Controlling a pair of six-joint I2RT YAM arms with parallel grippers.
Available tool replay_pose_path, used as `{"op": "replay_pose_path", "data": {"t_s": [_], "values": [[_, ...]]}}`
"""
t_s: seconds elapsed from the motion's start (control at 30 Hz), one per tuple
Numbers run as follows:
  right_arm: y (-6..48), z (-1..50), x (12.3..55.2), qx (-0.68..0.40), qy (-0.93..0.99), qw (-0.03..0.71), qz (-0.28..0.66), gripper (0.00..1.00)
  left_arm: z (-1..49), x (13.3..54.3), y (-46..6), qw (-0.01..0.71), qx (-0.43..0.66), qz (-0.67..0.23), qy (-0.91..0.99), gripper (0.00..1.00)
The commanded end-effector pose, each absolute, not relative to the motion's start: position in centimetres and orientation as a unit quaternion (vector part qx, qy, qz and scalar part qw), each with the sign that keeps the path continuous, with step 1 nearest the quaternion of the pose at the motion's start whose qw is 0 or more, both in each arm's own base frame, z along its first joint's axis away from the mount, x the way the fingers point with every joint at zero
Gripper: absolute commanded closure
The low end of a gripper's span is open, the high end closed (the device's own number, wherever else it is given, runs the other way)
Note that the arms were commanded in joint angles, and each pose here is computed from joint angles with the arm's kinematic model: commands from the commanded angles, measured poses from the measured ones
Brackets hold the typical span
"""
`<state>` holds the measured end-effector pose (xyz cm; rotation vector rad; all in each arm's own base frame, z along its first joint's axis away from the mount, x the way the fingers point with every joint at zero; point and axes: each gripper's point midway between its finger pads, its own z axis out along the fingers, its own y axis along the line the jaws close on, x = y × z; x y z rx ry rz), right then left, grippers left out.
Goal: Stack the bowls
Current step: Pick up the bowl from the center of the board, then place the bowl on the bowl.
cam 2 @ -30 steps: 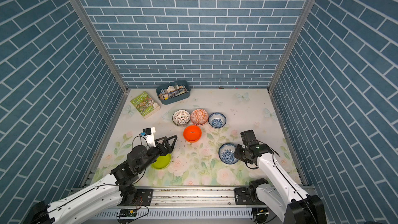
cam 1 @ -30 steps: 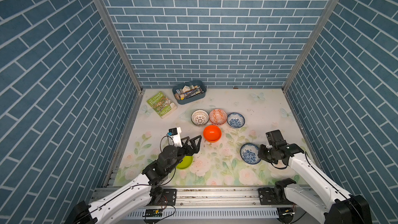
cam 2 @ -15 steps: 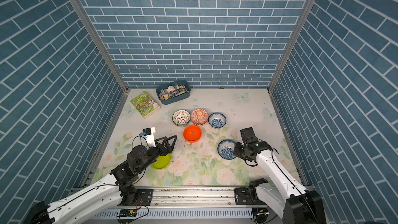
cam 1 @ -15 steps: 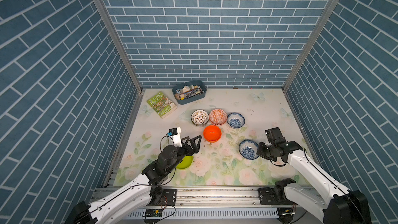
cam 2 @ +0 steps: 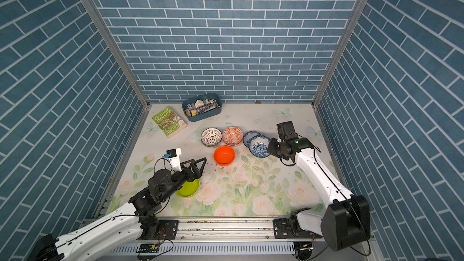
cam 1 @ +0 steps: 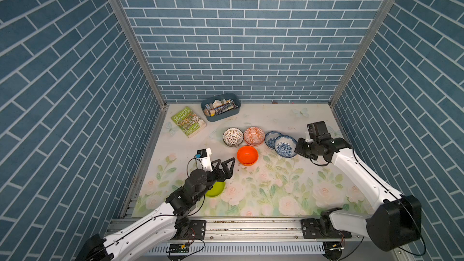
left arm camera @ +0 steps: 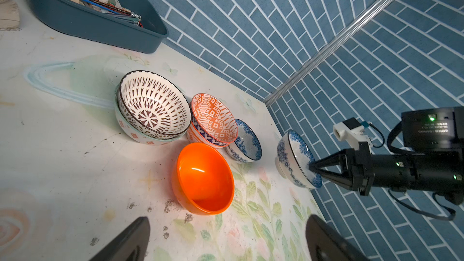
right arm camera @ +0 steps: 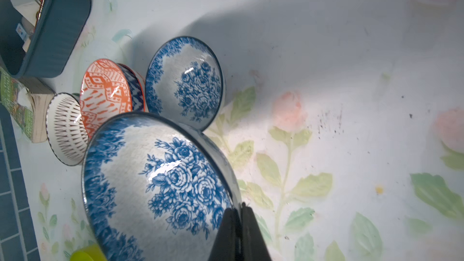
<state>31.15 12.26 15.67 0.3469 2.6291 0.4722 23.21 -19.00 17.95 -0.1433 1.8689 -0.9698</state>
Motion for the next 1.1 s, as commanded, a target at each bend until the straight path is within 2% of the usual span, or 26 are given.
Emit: {"op": "replay_pose_path", "data": {"t_s": [0.0, 0.43, 1.07], "values": [[13.2, 17.8, 34.6, 0.107, 0.941, 0.263, 0.184, 1.00, 17.6, 23.4, -18.8, 0.496, -0.055, -0.393, 0.772, 0.00], [15.7, 15.1, 39.9, 0.090, 0.946, 0.245, 0.194, 1.00, 17.5, 23.8, -18.9, 0.498, -0.057, -0.389, 0.773, 0.00], [16.2, 11.8, 40.7, 0.091, 0.951, 0.226, 0.189, 1.00, 17.3, 24.1, -18.7, 0.496, -0.058, -0.391, 0.773, 0.00]]}}
